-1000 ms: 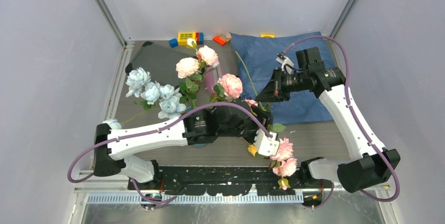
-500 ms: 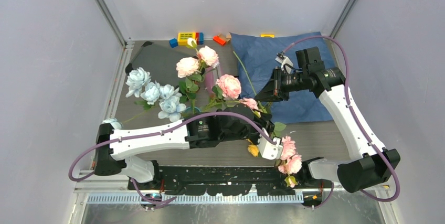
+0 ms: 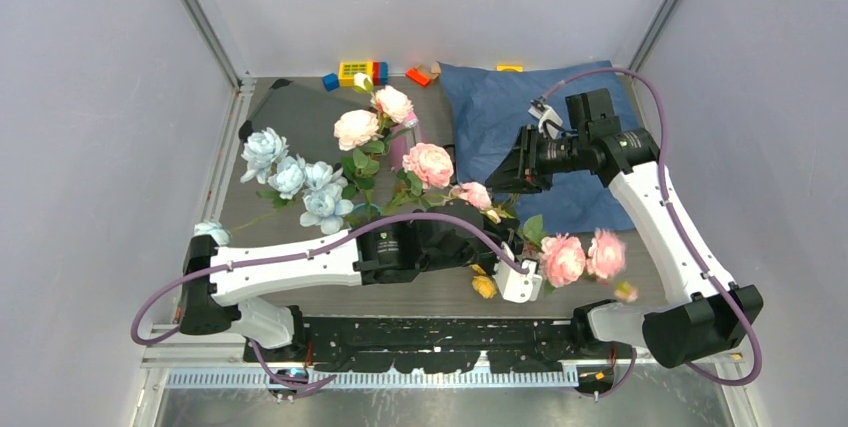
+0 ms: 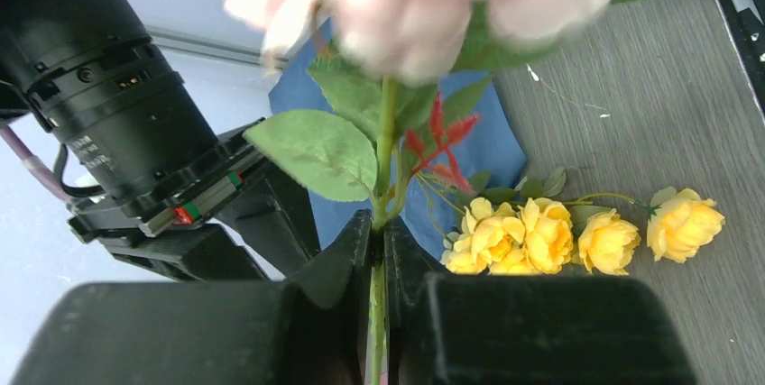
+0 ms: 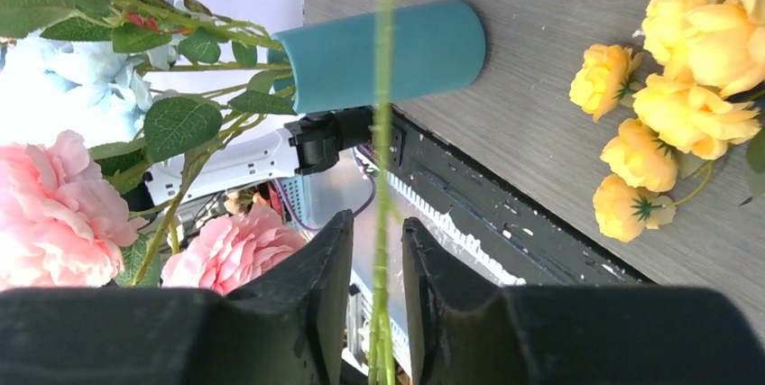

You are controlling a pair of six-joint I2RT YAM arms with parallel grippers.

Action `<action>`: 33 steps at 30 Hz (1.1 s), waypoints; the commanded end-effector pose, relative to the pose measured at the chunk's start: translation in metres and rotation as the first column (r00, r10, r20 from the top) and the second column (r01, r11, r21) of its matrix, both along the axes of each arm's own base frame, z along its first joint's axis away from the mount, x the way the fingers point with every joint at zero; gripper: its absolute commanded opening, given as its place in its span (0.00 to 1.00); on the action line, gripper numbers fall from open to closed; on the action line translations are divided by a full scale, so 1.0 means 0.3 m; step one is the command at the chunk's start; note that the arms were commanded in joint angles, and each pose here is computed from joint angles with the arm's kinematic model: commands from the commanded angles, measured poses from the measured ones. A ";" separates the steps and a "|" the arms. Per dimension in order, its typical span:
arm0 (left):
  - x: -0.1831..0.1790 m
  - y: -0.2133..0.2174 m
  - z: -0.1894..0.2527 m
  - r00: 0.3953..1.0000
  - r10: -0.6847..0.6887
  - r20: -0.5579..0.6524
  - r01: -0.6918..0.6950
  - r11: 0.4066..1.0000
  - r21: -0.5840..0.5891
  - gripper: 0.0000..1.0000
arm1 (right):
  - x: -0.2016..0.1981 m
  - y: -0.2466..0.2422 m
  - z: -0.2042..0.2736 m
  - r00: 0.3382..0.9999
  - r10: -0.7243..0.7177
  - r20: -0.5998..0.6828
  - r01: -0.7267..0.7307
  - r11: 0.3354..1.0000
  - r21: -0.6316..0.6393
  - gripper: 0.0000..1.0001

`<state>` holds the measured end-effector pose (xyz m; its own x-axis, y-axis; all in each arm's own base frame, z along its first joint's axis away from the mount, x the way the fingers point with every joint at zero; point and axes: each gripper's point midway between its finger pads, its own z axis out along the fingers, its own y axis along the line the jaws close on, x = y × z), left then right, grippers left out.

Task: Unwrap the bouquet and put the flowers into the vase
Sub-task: Pick up the fake flower from the wrapping paper.

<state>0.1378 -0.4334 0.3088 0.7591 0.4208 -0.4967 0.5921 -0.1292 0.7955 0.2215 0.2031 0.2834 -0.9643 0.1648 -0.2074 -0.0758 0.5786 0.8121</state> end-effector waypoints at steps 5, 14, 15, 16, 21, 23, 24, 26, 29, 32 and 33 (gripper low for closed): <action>0.021 0.060 0.094 0.993 0.104 -0.056 -0.109 0.989 -0.101 0.00 | 0.074 -0.071 0.122 0.967 -0.153 0.205 0.159 0.987 -0.009 0.53; 0.072 0.141 0.179 0.944 0.154 -0.291 -0.225 0.947 -0.229 0.00 | 0.159 -0.170 0.246 0.847 -0.351 0.400 0.384 0.923 -0.004 0.73; 0.078 0.151 0.189 0.935 0.157 -0.318 -0.240 0.940 -0.241 0.00 | 0.165 -0.180 0.261 0.831 -0.367 0.418 0.404 0.915 0.002 0.73; 0.084 0.161 0.196 0.925 0.161 -0.344 -0.255 0.934 -0.250 0.00 | 0.173 -0.198 0.285 0.802 -0.397 0.447 0.438 0.899 0.013 0.75; 0.102 0.207 0.243 0.863 0.148 -0.483 -0.321 0.898 -0.300 0.00 | 0.181 -0.284 0.413 0.646 -0.513 0.566 0.568 0.818 0.093 0.79; 0.100 0.217 0.264 0.847 0.130 -0.516 -0.330 0.889 -0.317 0.00 | 0.172 -0.318 0.463 0.582 -0.549 0.600 0.606 0.785 0.130 0.81; 0.104 0.223 0.271 0.839 0.129 -0.528 -0.339 0.884 -0.323 0.00 | 0.169 -0.328 0.478 0.563 -0.559 0.609 0.617 0.774 0.142 0.82; 0.095 0.223 0.284 0.827 0.103 -0.553 -0.332 0.884 -0.331 0.00 | 0.153 -0.363 0.524 0.498 -0.590 0.636 0.650 0.739 0.178 0.83; 0.094 0.228 0.313 0.805 0.073 -0.589 -0.337 0.873 -0.352 0.00 | 0.118 -0.436 0.590 0.376 -0.641 0.669 0.709 0.664 0.237 0.83; 0.094 0.230 0.356 0.786 0.039 -0.617 -0.347 0.854 -0.388 0.00 | 0.082 -0.490 0.631 0.284 -0.668 0.687 0.741 0.608 0.285 0.85; 0.096 0.231 0.371 0.780 0.032 -0.625 -0.353 0.847 -0.397 0.00 | 0.059 -0.506 0.650 0.248 -0.674 0.696 0.742 0.594 0.312 0.85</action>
<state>0.1751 -0.3695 0.3729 0.2337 0.2718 -0.9336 0.8983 0.3070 0.3143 0.2518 0.0830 0.4320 -0.2275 0.6209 -0.7502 -0.0952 0.7525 0.6517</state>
